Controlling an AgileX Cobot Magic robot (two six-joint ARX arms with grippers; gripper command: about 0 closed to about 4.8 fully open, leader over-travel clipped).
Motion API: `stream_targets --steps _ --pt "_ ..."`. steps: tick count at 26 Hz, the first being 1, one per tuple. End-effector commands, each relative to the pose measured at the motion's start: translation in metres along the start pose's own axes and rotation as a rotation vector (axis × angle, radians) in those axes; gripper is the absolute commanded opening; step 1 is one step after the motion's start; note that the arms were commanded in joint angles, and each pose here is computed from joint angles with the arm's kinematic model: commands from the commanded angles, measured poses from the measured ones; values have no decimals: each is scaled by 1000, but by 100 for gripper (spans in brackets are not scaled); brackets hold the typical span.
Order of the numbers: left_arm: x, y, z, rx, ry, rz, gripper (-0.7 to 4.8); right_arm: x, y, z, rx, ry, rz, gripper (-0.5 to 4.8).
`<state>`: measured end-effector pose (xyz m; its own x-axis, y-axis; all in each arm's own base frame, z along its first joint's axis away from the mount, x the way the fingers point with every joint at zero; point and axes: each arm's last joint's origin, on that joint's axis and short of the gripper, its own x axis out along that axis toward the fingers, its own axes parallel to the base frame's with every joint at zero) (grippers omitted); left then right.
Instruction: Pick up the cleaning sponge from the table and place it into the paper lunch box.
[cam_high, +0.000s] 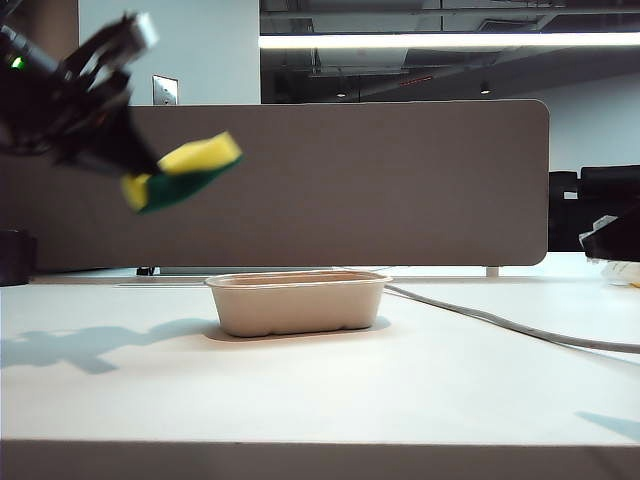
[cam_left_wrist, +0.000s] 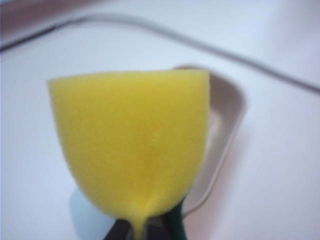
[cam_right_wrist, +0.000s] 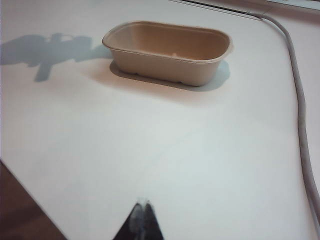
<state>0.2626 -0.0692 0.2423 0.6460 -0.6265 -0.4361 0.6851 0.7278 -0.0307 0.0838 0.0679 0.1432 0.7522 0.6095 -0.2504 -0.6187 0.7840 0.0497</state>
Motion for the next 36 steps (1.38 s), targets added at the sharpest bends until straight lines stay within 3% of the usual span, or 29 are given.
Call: stream_targets --steps 1,7,13,20,22,24,26,28,30,32,33,34,35,36 --pt "12 -10 15 68 -64 -71 -6 0 0 2 0 -19 0 -5" --pt "56 -12 27 117 38 -156 -6 0 0 2 1 -19 -2 -5" --pt "93 -7 39 124 123 -144 -6 0 0 2 1 -19 -2 -5" --pt "104 -5 36 114 215 -163 11 0 0 2 1 -19 -3 -5" --pt "104 -5 36 115 219 -155 102 0 0 2 1 -19 -2 -5" --pt "104 -5 36 113 218 -159 274 0 0 2 1 -19 -2 -5" --pt "104 -5 37 115 215 -158 371 0 0 2 1 -19 -2 -5" --pt "103 -5 38 109 210 -162 405 0 0 2 1 -19 -3 -5" --pt "101 -6 40 113 200 -159 479 0 0 2 1 -19 -3 -5" --pt "95 -7 46 118 182 -152 479 0 0 2 1 -19 -3 -5" --pt "92 -8 48 115 173 -147 438 0 0 2 1 -19 -3 -5" --pt "87 -9 53 111 157 -141 244 0 0 2 1 -19 -3 -5" --pt "81 -10 58 108 143 -139 6 0 0 2 1 -19 -3 -5" --pt "74 -12 64 86 121 -134 -9 0 0 2 1 -19 -3 -5"
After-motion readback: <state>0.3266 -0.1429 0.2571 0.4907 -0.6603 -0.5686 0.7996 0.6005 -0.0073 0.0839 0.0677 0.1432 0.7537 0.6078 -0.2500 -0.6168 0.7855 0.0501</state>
